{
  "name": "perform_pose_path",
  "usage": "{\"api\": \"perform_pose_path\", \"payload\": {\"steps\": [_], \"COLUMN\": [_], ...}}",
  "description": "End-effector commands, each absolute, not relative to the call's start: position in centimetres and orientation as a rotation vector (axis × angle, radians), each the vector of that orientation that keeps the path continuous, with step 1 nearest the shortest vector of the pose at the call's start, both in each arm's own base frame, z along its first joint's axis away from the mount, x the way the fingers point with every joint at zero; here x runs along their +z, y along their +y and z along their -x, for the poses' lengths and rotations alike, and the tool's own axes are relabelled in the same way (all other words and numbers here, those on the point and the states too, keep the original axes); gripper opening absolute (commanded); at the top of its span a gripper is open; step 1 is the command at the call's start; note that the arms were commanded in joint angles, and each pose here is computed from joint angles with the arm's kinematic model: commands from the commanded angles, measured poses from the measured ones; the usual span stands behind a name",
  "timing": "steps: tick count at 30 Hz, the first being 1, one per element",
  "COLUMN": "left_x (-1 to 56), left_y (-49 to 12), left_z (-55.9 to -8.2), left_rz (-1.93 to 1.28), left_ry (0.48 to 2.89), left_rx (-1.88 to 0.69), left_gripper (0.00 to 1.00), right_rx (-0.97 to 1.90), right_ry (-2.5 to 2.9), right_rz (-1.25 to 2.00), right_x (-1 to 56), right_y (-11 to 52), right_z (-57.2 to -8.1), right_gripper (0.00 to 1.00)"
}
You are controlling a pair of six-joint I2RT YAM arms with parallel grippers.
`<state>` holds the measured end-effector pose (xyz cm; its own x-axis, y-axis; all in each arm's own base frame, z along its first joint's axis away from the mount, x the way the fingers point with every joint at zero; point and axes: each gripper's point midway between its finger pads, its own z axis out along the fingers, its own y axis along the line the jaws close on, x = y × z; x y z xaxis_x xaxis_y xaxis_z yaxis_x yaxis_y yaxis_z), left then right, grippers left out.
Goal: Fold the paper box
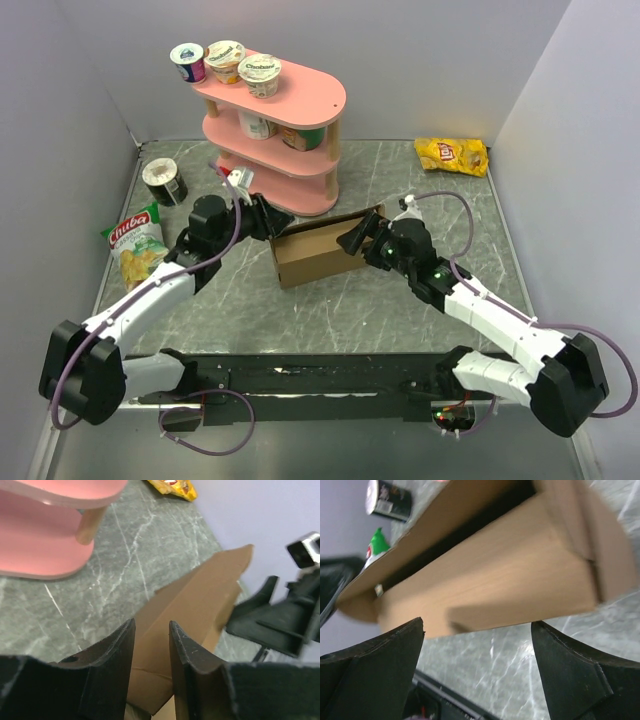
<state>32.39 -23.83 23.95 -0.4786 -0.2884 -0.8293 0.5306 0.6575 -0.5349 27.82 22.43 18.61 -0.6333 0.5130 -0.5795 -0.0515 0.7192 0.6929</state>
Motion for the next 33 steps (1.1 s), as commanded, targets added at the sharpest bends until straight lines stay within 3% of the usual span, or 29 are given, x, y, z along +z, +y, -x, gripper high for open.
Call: {"api": "perform_pose_path", "payload": {"steps": [1, 7, 19, 23, 31, 33], "left_x": [23.1, 23.2, 23.8, 24.8, 26.5, 26.4], "left_y": [-24.2, -24.5, -21.5, -20.3, -20.4, -19.1], "left_z": [-30.3, -29.0, -32.1, -33.8, -36.6, -37.0], "left_rz": [-0.148, -0.112, 0.002, 0.049, 0.022, 0.057], "left_ry": [1.859, 1.858, 1.857, 1.799, 1.792, 1.793], "left_rx": [-1.072, -1.126, -0.898, -0.861, -0.877, -0.793], "left_gripper": [0.4, 0.42, 0.5, 0.64, 0.76, 0.84], "right_rx": [0.871, 0.863, 0.851, 0.882, 0.991, 0.987], "right_ry": [2.002, 1.978, 1.957, 1.987, 1.991, 1.997], "right_rz": [-0.382, -0.329, -0.25, -0.241, -0.266, -0.27], "right_x": [19.6, 20.5, 22.4, 21.4, 20.8, 20.7], "right_y": [21.6, 22.0, 23.8, 24.9, 26.8, 27.0], "right_z": [-30.3, -32.0, -34.9, -35.5, -36.1, -36.3], "right_gripper": [0.91, 0.88, 0.84, 0.85, 0.89, 0.89]}}
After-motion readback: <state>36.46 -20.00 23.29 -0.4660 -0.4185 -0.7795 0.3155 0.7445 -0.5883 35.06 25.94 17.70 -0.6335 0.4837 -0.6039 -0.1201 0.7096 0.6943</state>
